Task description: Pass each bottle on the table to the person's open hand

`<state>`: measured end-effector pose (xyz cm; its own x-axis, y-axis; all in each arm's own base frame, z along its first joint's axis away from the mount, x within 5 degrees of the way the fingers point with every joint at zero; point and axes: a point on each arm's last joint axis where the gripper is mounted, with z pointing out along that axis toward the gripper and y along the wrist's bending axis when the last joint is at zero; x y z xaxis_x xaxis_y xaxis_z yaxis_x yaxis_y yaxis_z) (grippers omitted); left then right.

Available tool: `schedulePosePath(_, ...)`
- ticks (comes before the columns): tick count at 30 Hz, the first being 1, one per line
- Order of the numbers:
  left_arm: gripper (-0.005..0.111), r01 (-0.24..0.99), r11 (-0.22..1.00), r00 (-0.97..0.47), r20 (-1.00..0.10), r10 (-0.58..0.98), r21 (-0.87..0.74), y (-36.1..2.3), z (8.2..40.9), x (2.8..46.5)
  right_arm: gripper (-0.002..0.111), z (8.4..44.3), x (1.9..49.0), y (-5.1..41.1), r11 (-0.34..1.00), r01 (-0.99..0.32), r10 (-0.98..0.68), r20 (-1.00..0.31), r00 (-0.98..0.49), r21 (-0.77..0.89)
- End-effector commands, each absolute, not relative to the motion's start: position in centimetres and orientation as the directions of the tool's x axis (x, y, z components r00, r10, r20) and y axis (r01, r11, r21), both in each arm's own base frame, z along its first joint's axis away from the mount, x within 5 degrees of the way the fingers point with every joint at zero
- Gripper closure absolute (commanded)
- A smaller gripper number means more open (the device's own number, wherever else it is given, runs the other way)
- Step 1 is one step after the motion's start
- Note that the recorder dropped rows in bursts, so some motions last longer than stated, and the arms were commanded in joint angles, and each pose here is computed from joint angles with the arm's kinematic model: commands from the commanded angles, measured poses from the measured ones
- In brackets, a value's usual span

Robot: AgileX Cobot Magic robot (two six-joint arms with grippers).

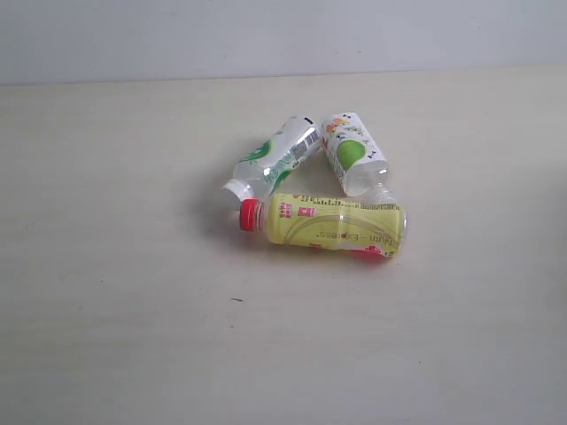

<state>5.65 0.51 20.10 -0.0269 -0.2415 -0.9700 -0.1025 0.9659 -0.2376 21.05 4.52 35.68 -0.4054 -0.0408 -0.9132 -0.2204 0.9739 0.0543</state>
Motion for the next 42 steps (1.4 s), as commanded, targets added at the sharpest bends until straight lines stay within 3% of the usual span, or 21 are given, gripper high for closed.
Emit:
schedulePosePath(1,0.107,-0.097,0.966,-0.022,-0.97,-0.243,-0.24,0.5,20.1,5.6,0.108,33.0,20.9,4.4,0.976,-0.202,-0.009,-0.913,-0.407,0.081)
schedulePosePath(10,0.107,-0.097,0.966,-0.022,-0.97,-0.243,-0.24,0.5,20.1,5.6,0.108,27.3,20.2,3.9,0.984,-0.151,0.022,-0.912,-0.409,0.092)
schedulePosePath(18,0.107,-0.097,0.966,-0.022,-0.97,-0.243,-0.24,0.5,20.1,5.6,0.108,22.3,16.3,2.7,0.991,-0.114,0.029,-0.943,-0.331,0.071)
schedulePosePath(21,0.107,-0.097,0.966,-0.022,-0.97,-0.243,-0.24,0.5,20.1,5.6,0.108,21.9,14.7,2.5,0.99,-0.139,-0.004,-0.955,-0.298,0.039)
schedulePosePath(26,0.107,-0.097,0.966,-0.022,-0.97,-0.243,-0.24,0.5,20.1,5.6,0.108,23.1,12.3,2.0,0.979,-0.127,0.134,-0.976,-0.172,0.157)
schedulePosePath(32,0.107,-0.097,0.966,-0.022,-0.97,-0.243,-0.24,0.5,20.1,5.6,0.108,23.8,9.8,1.6,0.97,-0.151,0.186,-0.982,-0.031,0.188)
schedulePosePath(42,0.107,-0.097,0.966,-0.022,-0.97,-0.243,-0.24,0.5,20.1,5.6,0.108,23.4,8.9,1.2,0.953,-0.154,0.269,-0.962,0.038,0.26)
